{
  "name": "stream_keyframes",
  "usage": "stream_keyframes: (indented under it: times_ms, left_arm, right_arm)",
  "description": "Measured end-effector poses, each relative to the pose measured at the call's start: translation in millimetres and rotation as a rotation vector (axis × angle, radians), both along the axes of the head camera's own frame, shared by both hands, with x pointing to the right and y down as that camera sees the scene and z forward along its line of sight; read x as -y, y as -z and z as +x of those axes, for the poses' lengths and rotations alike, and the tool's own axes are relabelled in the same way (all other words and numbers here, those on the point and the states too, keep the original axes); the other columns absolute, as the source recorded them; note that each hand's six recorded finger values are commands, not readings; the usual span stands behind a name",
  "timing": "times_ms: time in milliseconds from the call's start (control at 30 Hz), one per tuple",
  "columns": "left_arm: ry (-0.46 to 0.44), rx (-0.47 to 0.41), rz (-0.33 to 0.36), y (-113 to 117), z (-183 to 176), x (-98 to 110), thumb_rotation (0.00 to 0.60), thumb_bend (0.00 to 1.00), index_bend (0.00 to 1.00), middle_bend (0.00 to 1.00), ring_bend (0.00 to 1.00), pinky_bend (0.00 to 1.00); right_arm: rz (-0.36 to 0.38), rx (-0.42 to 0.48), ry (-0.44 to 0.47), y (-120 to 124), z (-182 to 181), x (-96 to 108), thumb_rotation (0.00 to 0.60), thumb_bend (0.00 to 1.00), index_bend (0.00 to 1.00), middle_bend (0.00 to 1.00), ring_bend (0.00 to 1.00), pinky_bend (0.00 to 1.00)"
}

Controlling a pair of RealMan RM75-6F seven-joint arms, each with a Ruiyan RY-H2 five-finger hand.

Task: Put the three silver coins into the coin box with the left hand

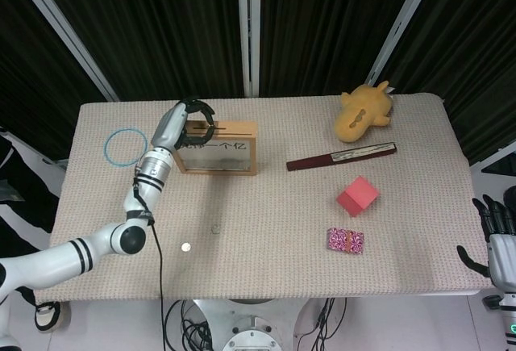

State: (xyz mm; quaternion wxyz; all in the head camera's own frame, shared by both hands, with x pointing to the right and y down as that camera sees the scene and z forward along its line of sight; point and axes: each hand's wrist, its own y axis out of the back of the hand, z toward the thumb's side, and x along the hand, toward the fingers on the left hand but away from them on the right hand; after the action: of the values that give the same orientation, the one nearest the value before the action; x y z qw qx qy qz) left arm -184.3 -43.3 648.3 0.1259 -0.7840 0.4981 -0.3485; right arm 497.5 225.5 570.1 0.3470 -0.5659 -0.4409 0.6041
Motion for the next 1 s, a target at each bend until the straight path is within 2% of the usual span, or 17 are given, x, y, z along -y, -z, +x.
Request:
stream_keyframes:
  times_ms: [100, 167, 267, 400, 467, 633, 767, 867, 1000]
  left_arm:
    - [-0.002, 0.006, -0.007, -2, -1, -1, 0.6, 0.48, 0.66, 0.34, 0.09, 0.1]
    - [-0.008, 0.011, -0.011, -4, -2, -2, 0.6, 0.48, 0.59, 0.32, 0.09, 0.1]
    - [-0.013, 0.004, -0.013, -4, -1, -3, 0.6, 0.44, 0.38, 0.3, 0.09, 0.1]
    - [-0.031, -0.004, 0.002, -1, 2, -4, 0.6, 0.36, 0.16, 0.27, 0.09, 0.09]
    - [-0.039, -0.005, 0.016, 2, 3, -4, 0.6, 0.34, 0.09, 0.25, 0.09, 0.1]
    - [-0.041, -0.05, 0.048, 15, 8, -6, 0.6, 0.34, 0.08, 0.2, 0.05, 0.1]
    - [-0.082, -0.096, 0.113, 40, 19, -13, 0.6, 0.34, 0.09, 0.2, 0.05, 0.1]
    - [-0.164, -0.095, 0.194, 65, 25, -26, 0.6, 0.34, 0.12, 0.2, 0.05, 0.1]
    - [-0.32, 0.003, 0.325, 91, 20, -62, 0.6, 0.31, 0.16, 0.2, 0.05, 0.1]
  right_arm:
    - [-0.002, -0.002, -0.002, 0, 1, 0, 0.6, 0.21, 0.0, 0.0, 0.0, 0.0]
    - [-0.004, -0.001, -0.003, -1, 2, -1, 0.6, 0.21, 0.0, 0.0, 0.0, 0.0]
    - [-0.005, -0.001, -0.005, -2, 2, 0, 0.6, 0.21, 0.0, 0.0, 0.0, 0.0]
    - [-0.003, -0.001, -0.005, -1, 2, 0, 0.6, 0.21, 0.0, 0.0, 0.0, 0.0]
    - [-0.003, -0.002, -0.007, -2, 2, 0, 0.6, 0.21, 0.0, 0.0, 0.0, 0.0]
    - [-0.003, -0.002, -0.007, -2, 2, 1, 0.6, 0.21, 0.0, 0.0, 0.0, 0.0]
    - [-0.005, -0.004, -0.008, -3, 2, 3, 0.6, 0.21, 0.0, 0.0, 0.0, 0.0]
    - [-0.005, -0.001, -0.005, -3, 1, 5, 0.6, 0.21, 0.0, 0.0, 0.0, 0.0]
    - [-0.009, 0.004, 0.001, -6, 0, 7, 0.6, 0.21, 0.0, 0.0, 0.0, 0.0]
